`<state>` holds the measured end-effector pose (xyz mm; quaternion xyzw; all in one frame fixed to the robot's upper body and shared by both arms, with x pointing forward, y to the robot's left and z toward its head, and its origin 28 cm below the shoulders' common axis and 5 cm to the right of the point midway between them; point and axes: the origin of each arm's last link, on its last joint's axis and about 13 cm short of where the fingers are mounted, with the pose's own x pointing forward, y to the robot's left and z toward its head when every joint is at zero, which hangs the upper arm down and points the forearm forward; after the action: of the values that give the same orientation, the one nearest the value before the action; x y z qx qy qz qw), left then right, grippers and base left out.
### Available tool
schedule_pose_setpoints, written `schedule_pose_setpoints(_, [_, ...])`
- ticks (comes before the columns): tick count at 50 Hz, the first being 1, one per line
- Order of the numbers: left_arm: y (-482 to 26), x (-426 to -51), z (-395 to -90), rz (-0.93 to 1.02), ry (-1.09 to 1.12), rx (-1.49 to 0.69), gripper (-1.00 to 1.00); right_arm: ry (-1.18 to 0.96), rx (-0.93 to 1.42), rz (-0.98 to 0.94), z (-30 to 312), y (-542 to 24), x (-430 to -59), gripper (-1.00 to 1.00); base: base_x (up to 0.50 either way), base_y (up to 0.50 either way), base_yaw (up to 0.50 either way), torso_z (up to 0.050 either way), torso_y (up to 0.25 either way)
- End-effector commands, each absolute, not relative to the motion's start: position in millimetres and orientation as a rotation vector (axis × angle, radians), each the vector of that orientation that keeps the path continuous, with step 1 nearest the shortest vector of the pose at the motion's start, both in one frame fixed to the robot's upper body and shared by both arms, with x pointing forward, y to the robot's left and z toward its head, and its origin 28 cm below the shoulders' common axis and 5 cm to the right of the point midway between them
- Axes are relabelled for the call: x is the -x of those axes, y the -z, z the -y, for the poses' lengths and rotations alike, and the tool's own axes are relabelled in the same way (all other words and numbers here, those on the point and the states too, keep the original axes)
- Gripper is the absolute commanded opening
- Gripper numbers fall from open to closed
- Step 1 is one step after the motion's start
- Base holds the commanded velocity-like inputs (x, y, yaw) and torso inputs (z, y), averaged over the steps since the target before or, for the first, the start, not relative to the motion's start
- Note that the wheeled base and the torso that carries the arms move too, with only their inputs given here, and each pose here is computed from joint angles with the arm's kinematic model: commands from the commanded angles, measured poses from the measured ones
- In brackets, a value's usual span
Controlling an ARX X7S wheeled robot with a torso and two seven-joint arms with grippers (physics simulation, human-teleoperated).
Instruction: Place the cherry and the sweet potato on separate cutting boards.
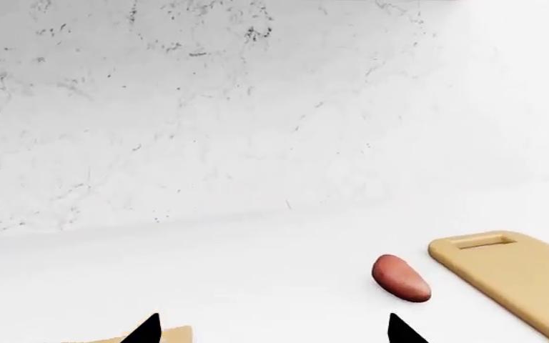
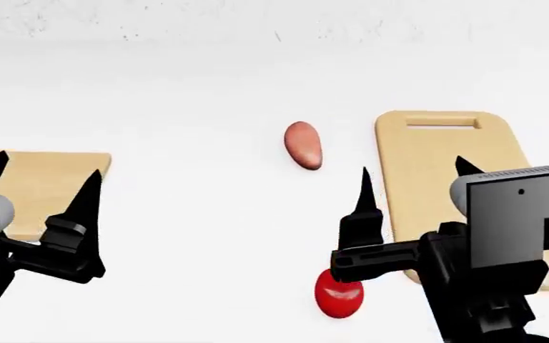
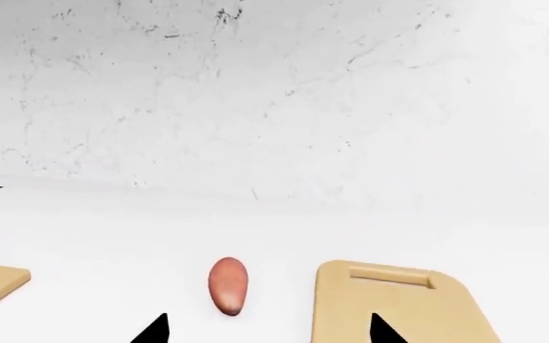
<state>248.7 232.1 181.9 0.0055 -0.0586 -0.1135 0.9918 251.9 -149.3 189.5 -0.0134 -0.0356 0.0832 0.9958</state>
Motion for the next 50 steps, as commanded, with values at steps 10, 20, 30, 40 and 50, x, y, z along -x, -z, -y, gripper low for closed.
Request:
schedule_pose_setpoints(10, [-185.0, -254.9, -231.5, 0.107, 0.241, -0.026, 1.00, -0.407, 0.009, -0.084, 129.3, -196.4, -229.4, 1.00, 0.04, 0.00, 0.00, 0.000, 0.000])
schedule_pose_setpoints(20, [-187.8, -258.1, -228.8, 0.103, 0.252, -0.034, 1.00, -0.474, 0.004, -0.215, 125.8, -170.7, -210.2, 1.00, 0.00, 0.00, 0.00, 0.000, 0.000])
schedule_pose_setpoints(30, [-184.2, -256.9, -226.3, 0.101, 0.261, -0.025, 1.00, -0.432, 0.020, -0.261, 128.8, -158.8, -218.8, 1.00, 0.00, 0.00, 0.00, 0.000, 0.000])
schedule_pose_setpoints(40, [-183.5, -255.6, -229.0, 0.099, 0.254, -0.032, 1.00, -0.403, 0.025, -0.299, 134.2, -148.6, -234.5, 1.00, 0.00, 0.00, 0.00, 0.000, 0.000])
schedule_pose_setpoints(50, [-184.6, -254.7, -230.3, 0.099, 0.250, -0.036, 1.00, -0.404, 0.001, -0.337, 134.7, -134.6, -243.2, 1.00, 0.00, 0.00, 0.00, 0.000, 0.000])
